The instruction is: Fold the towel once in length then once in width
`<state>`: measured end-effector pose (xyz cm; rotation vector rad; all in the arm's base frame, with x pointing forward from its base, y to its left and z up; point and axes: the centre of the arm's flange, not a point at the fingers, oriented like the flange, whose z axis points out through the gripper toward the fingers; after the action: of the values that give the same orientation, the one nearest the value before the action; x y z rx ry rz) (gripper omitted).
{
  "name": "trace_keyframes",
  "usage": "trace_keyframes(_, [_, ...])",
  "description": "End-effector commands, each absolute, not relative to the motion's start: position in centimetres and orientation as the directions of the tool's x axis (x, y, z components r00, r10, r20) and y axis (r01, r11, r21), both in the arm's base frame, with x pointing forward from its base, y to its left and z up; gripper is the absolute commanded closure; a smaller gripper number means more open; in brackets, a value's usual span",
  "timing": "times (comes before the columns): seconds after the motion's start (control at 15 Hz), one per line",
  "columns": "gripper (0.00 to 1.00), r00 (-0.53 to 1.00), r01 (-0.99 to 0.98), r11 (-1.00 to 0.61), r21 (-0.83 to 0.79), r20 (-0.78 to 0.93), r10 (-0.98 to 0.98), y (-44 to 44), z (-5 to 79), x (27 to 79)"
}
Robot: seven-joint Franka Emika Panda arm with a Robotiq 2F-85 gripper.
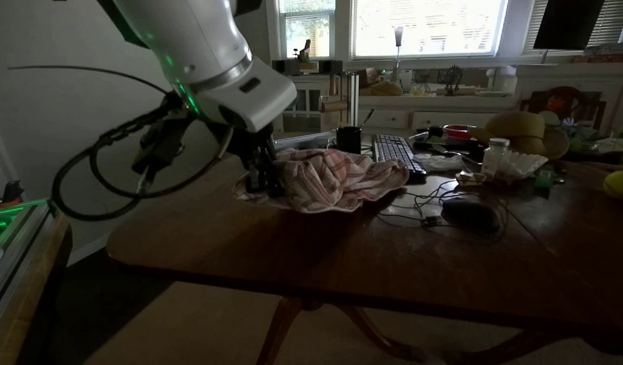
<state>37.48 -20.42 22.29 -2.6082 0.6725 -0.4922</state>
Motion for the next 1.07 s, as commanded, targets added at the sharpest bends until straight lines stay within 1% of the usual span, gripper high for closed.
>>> trace_keyframes(0.0, [0.97,0.829,-0.4,-0.827,-0.395,0.228,-0.51,-21.8,26.9,36.3])
trace_keyframes(0.6, [0.97,0.83,-0.501,-0.838,-0.215,0.158,-0.536,-26.7,28.6,35.1])
trace_keyframes(0.73, [0.97,0.823,-0.523,-0.839,-0.148,0.166,-0.543,-27.2,29.0,35.7])
trace_keyframes(0.87, [0.97,0.81,-0.544,-0.831,-0.117,0.186,-0.557,-27.5,30.0,36.8])
trace_keyframes(1.0, [0.97,0.8,-0.55,-0.826,-0.125,0.203,-0.564,-27.2,31.0,38.6])
